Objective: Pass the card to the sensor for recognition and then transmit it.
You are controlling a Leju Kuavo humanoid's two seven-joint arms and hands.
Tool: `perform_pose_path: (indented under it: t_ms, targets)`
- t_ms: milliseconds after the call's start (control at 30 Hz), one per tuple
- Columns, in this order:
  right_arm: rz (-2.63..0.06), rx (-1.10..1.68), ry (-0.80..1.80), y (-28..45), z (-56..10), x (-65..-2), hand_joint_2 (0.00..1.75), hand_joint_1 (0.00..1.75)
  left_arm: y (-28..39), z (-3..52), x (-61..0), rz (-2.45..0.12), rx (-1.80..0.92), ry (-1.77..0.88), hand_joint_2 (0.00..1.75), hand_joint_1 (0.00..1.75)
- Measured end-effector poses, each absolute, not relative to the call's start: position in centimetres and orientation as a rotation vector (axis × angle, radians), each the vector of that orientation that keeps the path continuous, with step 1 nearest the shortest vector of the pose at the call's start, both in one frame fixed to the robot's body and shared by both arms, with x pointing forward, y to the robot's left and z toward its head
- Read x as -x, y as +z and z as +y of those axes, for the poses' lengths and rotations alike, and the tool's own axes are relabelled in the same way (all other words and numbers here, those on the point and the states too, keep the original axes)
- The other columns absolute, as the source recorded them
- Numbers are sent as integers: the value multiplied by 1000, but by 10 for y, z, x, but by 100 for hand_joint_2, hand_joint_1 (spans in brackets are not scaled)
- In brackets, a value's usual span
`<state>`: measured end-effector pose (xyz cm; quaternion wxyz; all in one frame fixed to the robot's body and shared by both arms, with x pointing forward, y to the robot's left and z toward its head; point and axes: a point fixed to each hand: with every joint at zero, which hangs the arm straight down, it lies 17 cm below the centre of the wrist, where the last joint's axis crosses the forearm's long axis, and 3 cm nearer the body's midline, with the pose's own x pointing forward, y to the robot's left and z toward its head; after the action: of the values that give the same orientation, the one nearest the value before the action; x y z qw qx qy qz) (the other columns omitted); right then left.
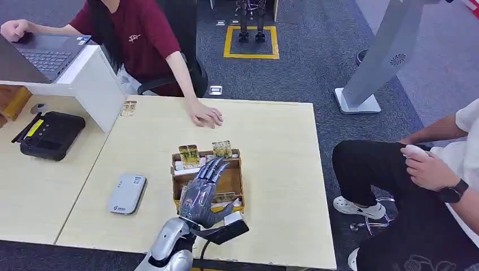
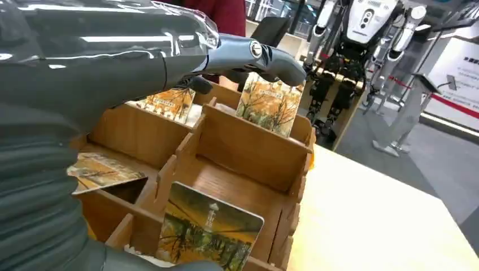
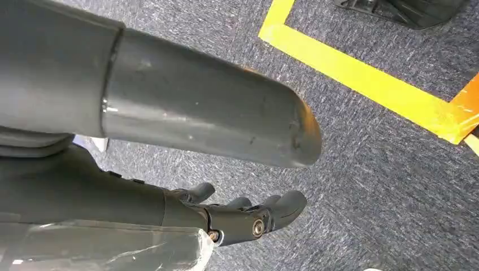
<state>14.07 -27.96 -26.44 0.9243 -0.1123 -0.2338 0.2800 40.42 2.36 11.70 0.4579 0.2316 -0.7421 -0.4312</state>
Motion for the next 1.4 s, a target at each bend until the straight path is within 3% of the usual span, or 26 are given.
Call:
perform_pose_path:
  t_ms: [633, 667, 733, 1400]
  targets:
    - [-483, 232, 564, -264, -279, -143, 0, 0, 105, 25, -405, -1799, -583, -1080, 175, 0]
    - [-482, 232, 564, -264, -279, -143, 0, 0, 105, 25, -405, -1799, -583, -1081, 175, 7]
    - [-481, 233, 564, -264, -279, -142, 0, 0, 105, 25, -406, -1799, -583, -1081, 175, 175]
    - [-484, 234, 554, -264, -280, -143, 0, 0, 105, 24, -408, -1793, -572, -1096, 175, 175]
